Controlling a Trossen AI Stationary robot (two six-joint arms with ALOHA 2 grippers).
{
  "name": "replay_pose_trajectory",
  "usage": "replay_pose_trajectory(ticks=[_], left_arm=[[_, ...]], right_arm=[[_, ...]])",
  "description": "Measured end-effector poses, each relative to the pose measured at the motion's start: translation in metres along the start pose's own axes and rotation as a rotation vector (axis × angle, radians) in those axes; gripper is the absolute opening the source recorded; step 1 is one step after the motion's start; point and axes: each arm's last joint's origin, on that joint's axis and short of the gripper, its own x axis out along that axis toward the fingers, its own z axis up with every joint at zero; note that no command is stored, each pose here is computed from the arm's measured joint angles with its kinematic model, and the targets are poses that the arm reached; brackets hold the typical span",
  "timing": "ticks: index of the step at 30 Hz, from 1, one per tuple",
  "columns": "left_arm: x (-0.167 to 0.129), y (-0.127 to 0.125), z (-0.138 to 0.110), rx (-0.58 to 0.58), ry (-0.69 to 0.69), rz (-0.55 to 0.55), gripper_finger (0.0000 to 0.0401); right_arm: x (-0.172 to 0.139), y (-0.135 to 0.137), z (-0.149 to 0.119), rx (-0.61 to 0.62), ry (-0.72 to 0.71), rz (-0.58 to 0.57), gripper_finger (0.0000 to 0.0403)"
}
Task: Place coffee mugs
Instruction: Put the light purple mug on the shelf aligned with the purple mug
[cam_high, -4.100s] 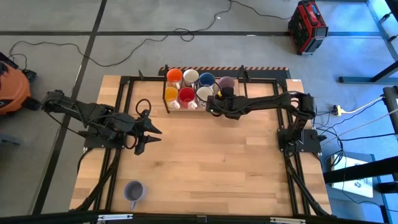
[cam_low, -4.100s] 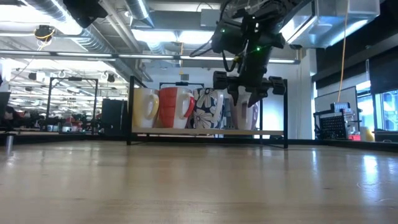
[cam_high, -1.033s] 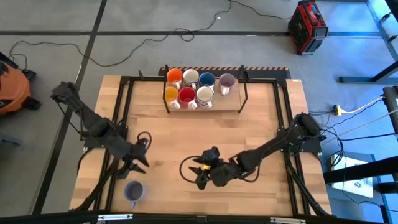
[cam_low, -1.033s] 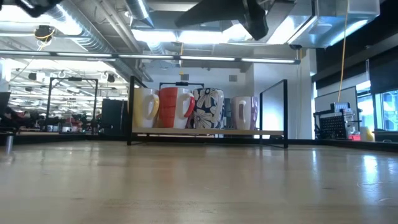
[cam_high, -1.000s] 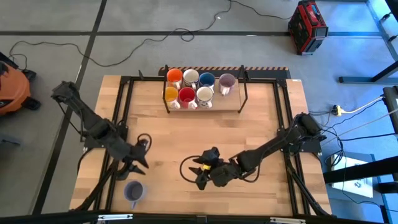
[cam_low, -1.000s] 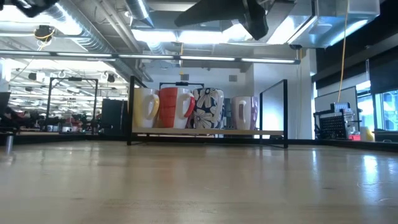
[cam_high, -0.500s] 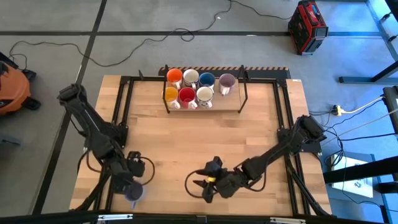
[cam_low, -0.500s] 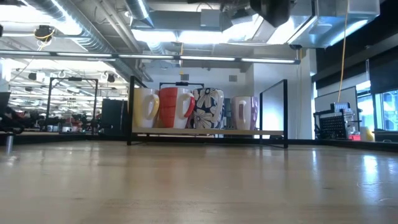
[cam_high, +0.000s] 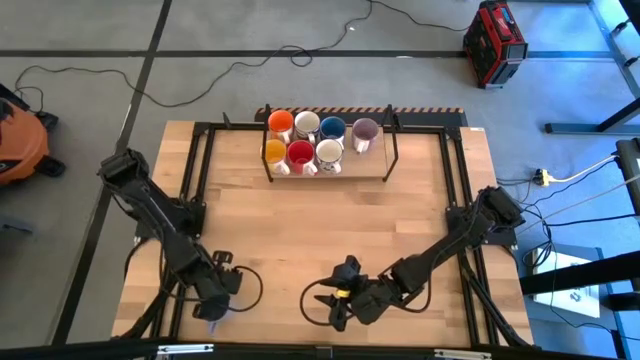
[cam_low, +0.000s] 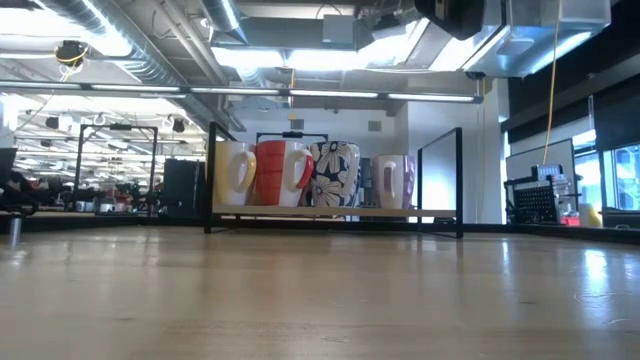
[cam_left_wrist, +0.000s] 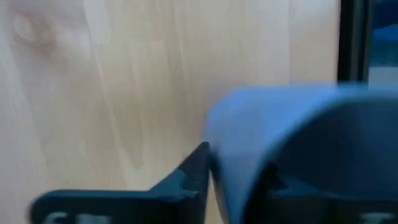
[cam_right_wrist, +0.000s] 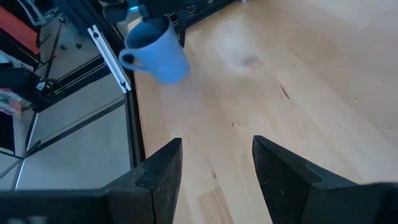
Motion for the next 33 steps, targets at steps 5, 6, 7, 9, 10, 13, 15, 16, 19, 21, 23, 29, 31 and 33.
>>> replay_pose_trajectory(ticks=[5, 6, 7, 9, 10, 13, 15, 16, 19, 21, 23, 29, 31, 33], left_arm=[[0.0, 0.008, 0.018, -0.034, -0.054, -0.021, 0.0014], [-0.003, 0.011, 0.023, -0.048, -0.064, -0.017, 0.0016], [-0.006, 0.013, 0.029, -0.05, -0.082, -0.012, 0.0016], [-0.017, 0.016, 0.046, -0.033, -0.138, -0.021, 0.0016], [-0.024, 0.019, 0.056, -0.027, -0.175, -0.022, 0.0015], [-0.042, 0.033, 0.085, -0.022, -0.248, 0.054, 0.0014], [-0.049, 0.044, 0.105, -0.024, -0.264, 0.109, 0.0014], [-0.051, 0.05, 0.115, -0.028, -0.271, 0.125, 0.0014], [-0.05, 0.065, 0.143, -0.042, -0.277, 0.156, 0.0014], [-0.044, 0.076, 0.159, -0.064, -0.259, 0.177, 0.0014], [-0.037, 0.086, 0.174, -0.085, -0.24, 0.201, 0.0014], [-0.011, 0.105, 0.207, -0.117, -0.164, 0.248, 0.0014], [-0.004, 0.108, 0.213, -0.126, -0.143, 0.26, 0.0014], [0.001, 0.11, 0.218, -0.132, -0.137, 0.266, 0.0014]], right_arm=[[-0.007, 0.007, -0.011, -0.013, 0.016, 0.003, 0.0184], [-0.011, 0.009, -0.015, -0.011, 0.015, -0.007, 0.0184], [-0.014, 0.01, -0.02, -0.005, 0.015, -0.025, 0.0184], [-0.023, 0.014, -0.032, 0.01, 0.015, -0.062, 0.0184], [-0.028, 0.015, -0.039, 0.017, 0.015, -0.085, 0.0184], [-0.043, 0.016, -0.057, 0.047, 0.005, -0.155, 0.0184], [-0.052, 0.017, -0.067, 0.066, -0.014, -0.187, 0.0184], [-0.056, 0.018, -0.071, 0.077, -0.02, -0.194, 0.0184], [-0.063, 0.019, -0.08, 0.097, -0.009, -0.207, 0.0184], [-0.066, 0.018, -0.082, 0.105, -0.002, -0.213, 0.0184], [-0.066, 0.017, -0.083, 0.104, 0.005, -0.219, 0.0184], [-0.065, 0.016, -0.083, 0.096, 0.017, -0.225, 0.0184], [-0.066, 0.015, -0.083, 0.088, 0.02, -0.232, 0.0184], [-0.066, 0.015, -0.083, 0.081, 0.022, -0.237, 0.0184]])
